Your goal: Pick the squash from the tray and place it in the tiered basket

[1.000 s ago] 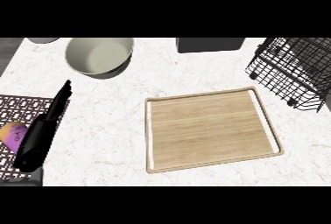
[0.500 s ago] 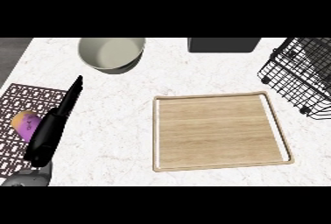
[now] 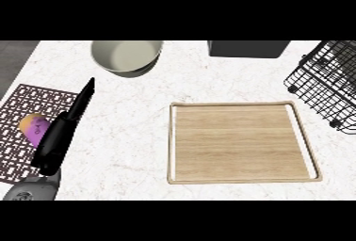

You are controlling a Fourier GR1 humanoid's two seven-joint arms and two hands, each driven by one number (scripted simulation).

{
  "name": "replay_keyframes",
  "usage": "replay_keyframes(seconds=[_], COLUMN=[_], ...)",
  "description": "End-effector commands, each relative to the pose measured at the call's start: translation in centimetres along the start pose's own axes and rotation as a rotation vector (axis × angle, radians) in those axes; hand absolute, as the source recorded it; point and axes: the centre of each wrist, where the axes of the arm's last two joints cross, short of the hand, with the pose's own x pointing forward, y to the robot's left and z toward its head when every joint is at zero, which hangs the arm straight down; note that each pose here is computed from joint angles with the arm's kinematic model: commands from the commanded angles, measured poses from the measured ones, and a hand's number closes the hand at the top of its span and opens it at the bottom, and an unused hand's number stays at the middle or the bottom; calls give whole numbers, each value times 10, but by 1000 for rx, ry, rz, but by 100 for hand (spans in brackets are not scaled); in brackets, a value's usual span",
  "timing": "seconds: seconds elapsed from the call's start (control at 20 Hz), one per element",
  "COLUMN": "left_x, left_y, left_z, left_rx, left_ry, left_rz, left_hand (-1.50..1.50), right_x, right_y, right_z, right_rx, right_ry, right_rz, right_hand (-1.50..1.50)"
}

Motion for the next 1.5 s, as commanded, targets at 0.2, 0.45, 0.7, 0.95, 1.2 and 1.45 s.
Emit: replay_keyframes(seconds=[0.2, 0.45, 0.7, 0.95, 1.2, 1.45], left_x=[5, 2, 0, 11, 2, 6], left_y=[-6, -24, -19, -5, -14, -13], left_z=[-13, -12, -12, -14, -4, -1], left_rx=[-18, 1, -7, -13, -9, -5], left_ry=[-30, -17, -28, -48, -28, -24], left_rz=[-8, -3, 4, 6, 35, 6], left_hand=[0, 0, 0, 0, 0, 0], right_x=[46, 61, 64, 63, 56, 37], right_y=[63, 99, 127, 172, 158, 128], right_z=[-34, -48, -56, -54, -58, -60], right_rx=[90, 131, 114, 175, 40, -276], right_ry=[21, 45, 94, 26, -17, 33], right_rz=[-18, -81, -224, -332, -565, -585], right_hand=[150, 150, 150, -150, -150, -150])
